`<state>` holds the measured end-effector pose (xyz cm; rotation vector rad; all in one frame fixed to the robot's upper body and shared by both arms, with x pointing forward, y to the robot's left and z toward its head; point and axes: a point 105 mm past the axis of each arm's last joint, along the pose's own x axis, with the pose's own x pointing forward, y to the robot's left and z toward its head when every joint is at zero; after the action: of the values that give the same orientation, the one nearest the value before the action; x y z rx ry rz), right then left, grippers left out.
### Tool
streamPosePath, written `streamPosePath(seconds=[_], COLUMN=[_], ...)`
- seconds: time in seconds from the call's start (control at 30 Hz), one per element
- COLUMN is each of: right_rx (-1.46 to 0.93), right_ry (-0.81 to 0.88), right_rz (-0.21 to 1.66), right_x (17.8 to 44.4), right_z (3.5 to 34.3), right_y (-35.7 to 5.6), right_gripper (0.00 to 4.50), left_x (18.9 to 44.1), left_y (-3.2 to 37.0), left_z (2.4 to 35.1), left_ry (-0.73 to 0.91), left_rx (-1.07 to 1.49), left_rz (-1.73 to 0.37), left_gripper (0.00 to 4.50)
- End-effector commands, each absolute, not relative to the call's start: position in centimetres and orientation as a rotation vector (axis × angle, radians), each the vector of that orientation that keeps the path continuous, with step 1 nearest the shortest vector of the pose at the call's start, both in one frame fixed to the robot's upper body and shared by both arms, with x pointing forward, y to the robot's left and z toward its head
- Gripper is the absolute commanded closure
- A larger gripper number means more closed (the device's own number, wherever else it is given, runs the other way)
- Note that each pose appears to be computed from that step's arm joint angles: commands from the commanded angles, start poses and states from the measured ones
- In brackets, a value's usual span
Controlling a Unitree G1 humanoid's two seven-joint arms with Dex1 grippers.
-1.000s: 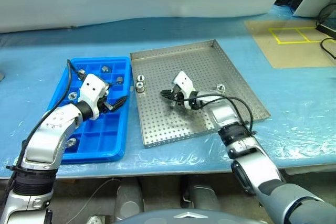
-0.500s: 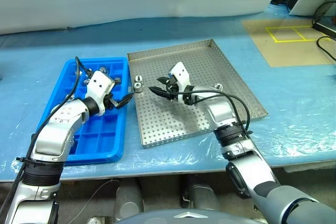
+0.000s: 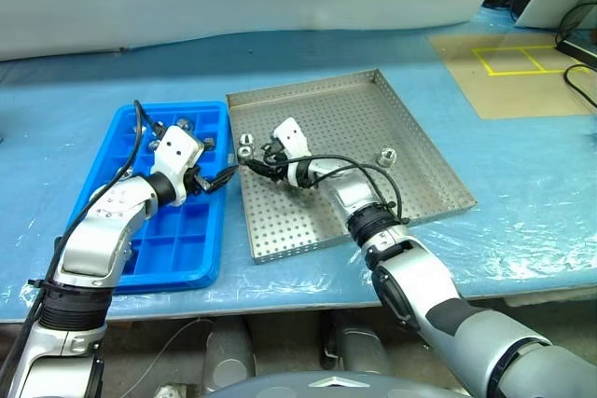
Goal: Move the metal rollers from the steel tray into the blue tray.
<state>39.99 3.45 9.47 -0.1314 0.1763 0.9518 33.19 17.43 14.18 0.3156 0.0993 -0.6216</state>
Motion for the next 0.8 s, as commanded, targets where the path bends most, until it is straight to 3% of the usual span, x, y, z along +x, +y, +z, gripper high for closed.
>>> streamPosePath(seconds=[0.03, 0.07, 0.37, 0.8], right_rx=[-0.168, -0.178, -0.145, -0.125], right_ry=[0.127, 0.133, 0.142, 0.077], right_rz=[0.939, 0.94, 0.93, 0.927], right_x=[40.5, 40.4, 40.3, 40.0], right_z=[10.5, 10.2, 10.1, 12.5], right_y=[4.2, 4.3, 5.8, 9.0], right_gripper=[0.36, 0.03, 0.03, 0.03], left_x=[33.0, 33.0, 33.1, 32.9], left_y=[17.6, 17.6, 17.7, 17.4], left_z=[15.5, 15.5, 15.3, 15.3], left_ry=[0.057, 0.057, 0.062, 0.062], left_rx=[0.342, 0.342, 0.345, 0.34], left_rz=[-0.613, -0.613, -0.614, -0.616], left_gripper=[0.62, 0.62, 0.62, 0.62])
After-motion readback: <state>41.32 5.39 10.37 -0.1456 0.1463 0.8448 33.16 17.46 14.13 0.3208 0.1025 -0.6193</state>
